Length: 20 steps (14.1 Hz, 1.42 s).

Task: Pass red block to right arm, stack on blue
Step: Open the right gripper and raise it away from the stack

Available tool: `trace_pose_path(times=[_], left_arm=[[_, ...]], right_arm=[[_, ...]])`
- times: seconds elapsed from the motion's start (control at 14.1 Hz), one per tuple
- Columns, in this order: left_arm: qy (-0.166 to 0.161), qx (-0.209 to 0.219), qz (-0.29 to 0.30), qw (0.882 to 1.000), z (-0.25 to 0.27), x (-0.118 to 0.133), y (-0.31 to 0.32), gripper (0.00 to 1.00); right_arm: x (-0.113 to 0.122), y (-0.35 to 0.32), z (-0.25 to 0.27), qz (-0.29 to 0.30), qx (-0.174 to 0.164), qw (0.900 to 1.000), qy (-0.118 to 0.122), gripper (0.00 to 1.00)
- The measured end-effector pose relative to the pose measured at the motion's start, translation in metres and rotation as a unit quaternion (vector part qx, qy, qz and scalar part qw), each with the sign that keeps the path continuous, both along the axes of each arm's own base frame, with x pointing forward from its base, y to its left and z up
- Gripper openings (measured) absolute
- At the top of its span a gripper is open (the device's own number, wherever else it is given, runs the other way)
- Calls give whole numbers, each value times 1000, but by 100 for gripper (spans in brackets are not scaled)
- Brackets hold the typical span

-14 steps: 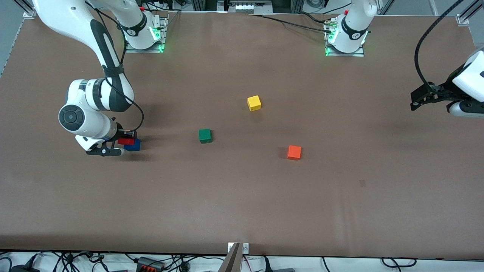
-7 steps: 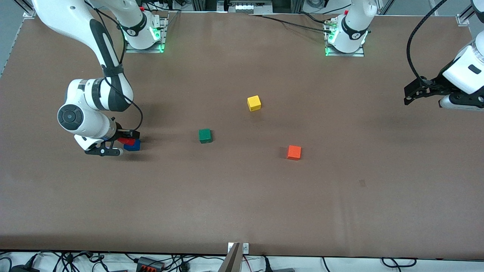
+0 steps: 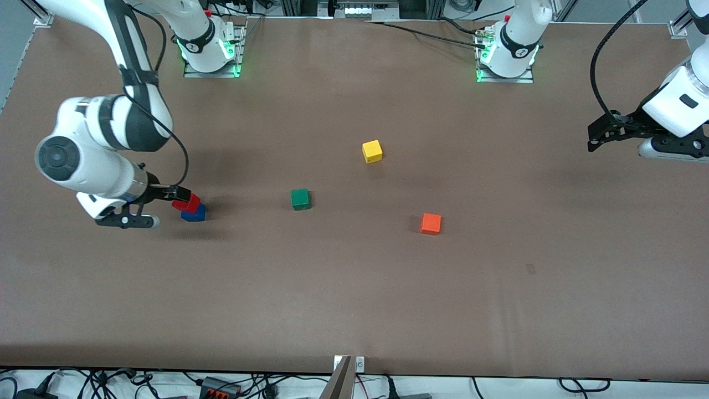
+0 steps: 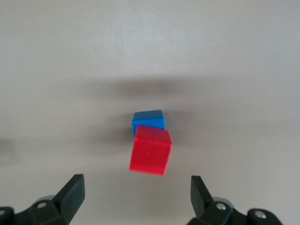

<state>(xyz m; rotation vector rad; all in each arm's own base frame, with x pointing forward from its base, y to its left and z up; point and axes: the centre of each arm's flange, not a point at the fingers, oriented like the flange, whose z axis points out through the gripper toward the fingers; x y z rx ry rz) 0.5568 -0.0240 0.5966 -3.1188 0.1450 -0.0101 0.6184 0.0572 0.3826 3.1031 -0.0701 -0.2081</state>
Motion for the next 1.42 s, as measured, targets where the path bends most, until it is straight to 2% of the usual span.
trace_pose_path(times=[0.21,0.5,0.57,0.78,1.13,1.42], left_arm=[[1,0,0,1000,3,-2,0,100],[-1,0,0,1000,5,-3,0,100],[0,0,-1,1000,5,-3,-1,100],[0,0,-1,1000,5,-3,-1,100],[1,0,-1,1000,5,-3,-1,100],[26,1,-2,1000,2,-9,-3,100]], right_arm=[[10,-7,73,-6,1,1000,1,100],[20,-25,152,-16,-4,999,-41,100],[20,-34,162,-20,-6,999,-43,100],[18,-58,170,-25,-11,999,-42,100],[19,-66,187,-21,-14,998,-57,100],[17,-82,202,-22,-1,997,-71,100]])
